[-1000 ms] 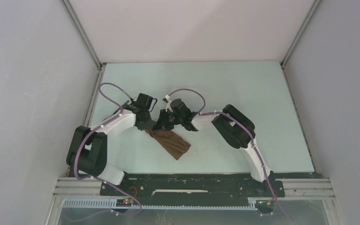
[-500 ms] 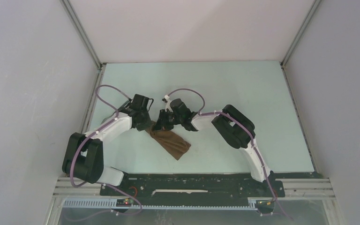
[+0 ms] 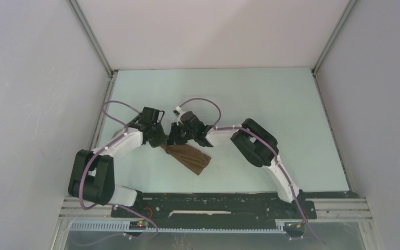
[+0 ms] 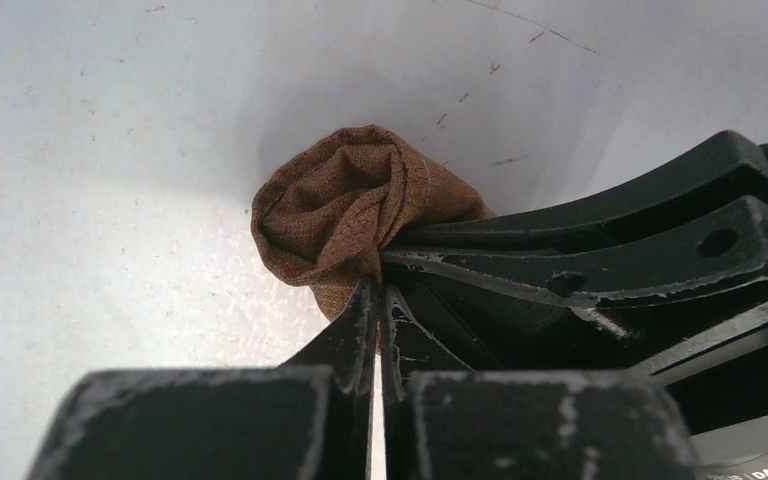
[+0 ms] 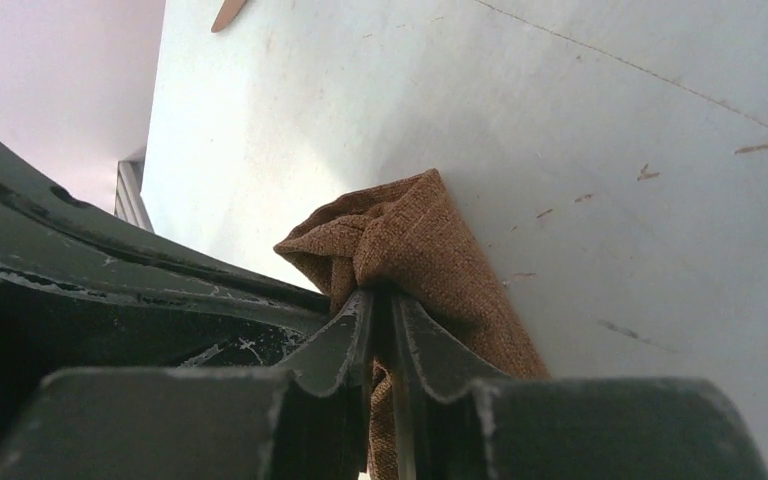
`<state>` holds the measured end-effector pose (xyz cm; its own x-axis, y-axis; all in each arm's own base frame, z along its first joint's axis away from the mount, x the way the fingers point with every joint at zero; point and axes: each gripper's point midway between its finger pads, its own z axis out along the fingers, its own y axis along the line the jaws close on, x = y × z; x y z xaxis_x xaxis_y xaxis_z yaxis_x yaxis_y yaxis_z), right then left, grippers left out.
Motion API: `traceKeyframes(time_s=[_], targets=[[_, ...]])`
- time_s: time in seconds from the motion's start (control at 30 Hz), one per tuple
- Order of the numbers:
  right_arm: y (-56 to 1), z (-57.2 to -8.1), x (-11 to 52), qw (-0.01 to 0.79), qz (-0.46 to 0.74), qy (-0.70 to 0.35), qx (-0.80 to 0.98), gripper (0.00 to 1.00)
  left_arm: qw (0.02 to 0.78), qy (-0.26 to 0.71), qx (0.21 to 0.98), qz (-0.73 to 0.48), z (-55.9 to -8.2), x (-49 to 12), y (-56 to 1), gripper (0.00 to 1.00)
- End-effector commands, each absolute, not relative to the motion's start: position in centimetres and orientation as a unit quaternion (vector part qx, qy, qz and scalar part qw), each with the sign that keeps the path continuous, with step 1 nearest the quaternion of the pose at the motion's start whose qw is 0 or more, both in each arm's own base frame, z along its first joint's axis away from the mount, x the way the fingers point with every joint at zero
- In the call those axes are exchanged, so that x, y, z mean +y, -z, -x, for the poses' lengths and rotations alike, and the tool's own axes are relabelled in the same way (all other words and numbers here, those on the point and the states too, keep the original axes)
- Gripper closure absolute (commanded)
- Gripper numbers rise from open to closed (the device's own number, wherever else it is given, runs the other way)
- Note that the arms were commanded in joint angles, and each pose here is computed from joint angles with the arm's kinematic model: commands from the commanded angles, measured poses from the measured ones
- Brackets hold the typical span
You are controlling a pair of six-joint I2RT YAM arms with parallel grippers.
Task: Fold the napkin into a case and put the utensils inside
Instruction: Grasp the top corner of the smaller rectangle folded napkin from the folded napkin.
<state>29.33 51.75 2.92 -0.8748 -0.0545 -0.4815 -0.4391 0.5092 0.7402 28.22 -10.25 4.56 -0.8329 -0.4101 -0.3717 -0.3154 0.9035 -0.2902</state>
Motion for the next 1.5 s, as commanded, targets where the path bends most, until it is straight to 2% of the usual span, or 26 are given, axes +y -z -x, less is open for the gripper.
traceKeyframes(time_s=[0.0,0.13,0.23,0.37,0.53,0.7,0.8,1.13,1.3,1.47], targets=[[-1.8,-29.5,51.3,0.238,0.12,-0.436,0.859,0.81,0.235,0.166,0.936,0.202,-28.6,-12.0,-6.8,1.0],[-4.5,-29.1,51.3,0.178,0.131,-0.516,0.828,0.75,0.238,0.161,0.934,0.21,-28.5,-11.3,-6.9,1.0],[-6.4,-28.9,49.9,0.165,0.136,-0.537,0.816,0.65,0.233,0.155,0.938,0.205,-28.3,-11.0,-6.6,1.0],[-8.6,-28.2,49.2,0.15,0.163,-0.561,0.798,0.62,0.222,0.156,0.941,0.202,-28.1,-11.0,-5.9,1.0],[-8.4,-27.9,48.7,0.136,0.159,-0.566,0.798,0.64,0.225,0.159,0.94,0.201,-28.3,-11.1,-6.1,1.0],[-7.1,-27.5,49.1,0.128,0.157,-0.563,0.801,0.81,0.224,0.165,0.94,0.198,-28.1,-11.3,-6.1,1.0],[-6.6,-27.0,49.6,0.131,0.162,-0.56,0.802,0.86,0.221,0.166,0.94,0.199,-28.0,-11.3,-6.0,1.0],[-0.5,-27.3,52.6,0.146,0.135,-0.493,0.847,0.92,0.209,0.195,0.935,0.212,-27.9,-12.3,-5.5,1.0],[-1.3,-26.4,51.8,0.13,0.137,-0.499,0.846,0.89,0.209,0.188,0.936,0.211,-28.0,-12.2,-5.2,1.0],[-5.6,-26.2,48.5,0.131,0.157,-0.521,0.829,0.76,0.211,0.181,0.938,0.207,-28.2,-11.9,-5.1,1.0]])
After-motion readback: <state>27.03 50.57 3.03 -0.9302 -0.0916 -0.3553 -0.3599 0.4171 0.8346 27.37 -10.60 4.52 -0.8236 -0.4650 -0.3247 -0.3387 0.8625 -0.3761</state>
